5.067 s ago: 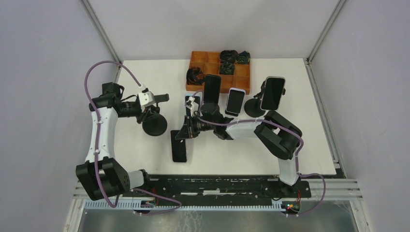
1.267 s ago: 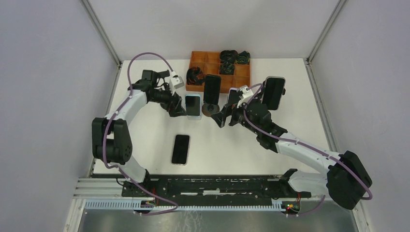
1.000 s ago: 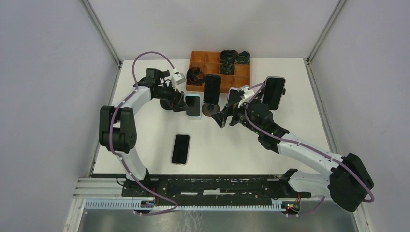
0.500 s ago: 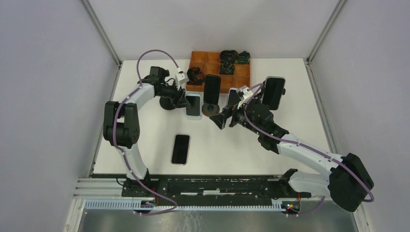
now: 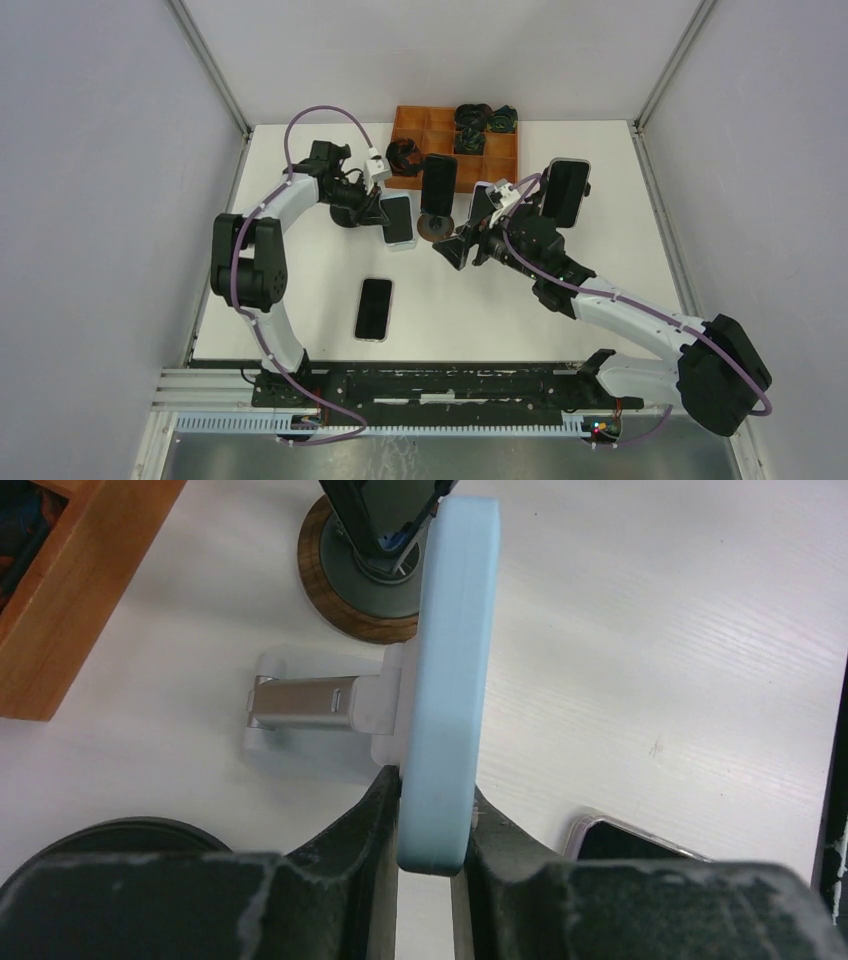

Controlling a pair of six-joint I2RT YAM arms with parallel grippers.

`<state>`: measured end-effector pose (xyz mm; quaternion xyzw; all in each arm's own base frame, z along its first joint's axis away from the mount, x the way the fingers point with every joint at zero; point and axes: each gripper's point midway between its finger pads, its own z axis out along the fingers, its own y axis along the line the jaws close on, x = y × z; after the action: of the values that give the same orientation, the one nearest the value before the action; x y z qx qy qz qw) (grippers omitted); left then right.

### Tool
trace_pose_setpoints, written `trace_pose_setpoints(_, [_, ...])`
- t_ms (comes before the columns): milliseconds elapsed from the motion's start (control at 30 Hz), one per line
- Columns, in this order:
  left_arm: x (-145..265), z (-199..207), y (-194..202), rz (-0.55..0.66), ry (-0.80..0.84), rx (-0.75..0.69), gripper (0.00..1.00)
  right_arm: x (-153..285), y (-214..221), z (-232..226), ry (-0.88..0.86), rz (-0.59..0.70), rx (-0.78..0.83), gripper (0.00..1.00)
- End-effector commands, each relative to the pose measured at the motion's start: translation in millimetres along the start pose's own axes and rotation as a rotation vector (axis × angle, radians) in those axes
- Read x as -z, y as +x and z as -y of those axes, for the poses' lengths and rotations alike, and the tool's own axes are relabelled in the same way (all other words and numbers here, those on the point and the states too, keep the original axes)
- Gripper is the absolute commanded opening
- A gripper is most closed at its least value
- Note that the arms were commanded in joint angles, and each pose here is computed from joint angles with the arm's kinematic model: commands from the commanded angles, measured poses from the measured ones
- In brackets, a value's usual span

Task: Remove the phone from the phone stand

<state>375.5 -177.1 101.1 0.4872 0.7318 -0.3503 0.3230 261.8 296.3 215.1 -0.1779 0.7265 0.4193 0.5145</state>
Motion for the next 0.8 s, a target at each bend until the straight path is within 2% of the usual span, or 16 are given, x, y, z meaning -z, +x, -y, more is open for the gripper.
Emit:
trace_pose_setpoints(0, [20, 17, -20, 0.009, -0.014, -0.065, 0.03, -3, -6, -7, -0.038, 0.028, 0.004, 0.81])
trace_pose_setpoints(367, [38, 53, 3, -0.119, 0.103, -0.102, 0.02, -20, 18, -4, -0.057, -0.035, 0.021, 0.83])
trace_pose_setpoints(767, [55, 93, -15, -0.082, 0.236, -0.142, 0.02, -70, 54, -10, -0.147, -0.129, 0.044, 0.87])
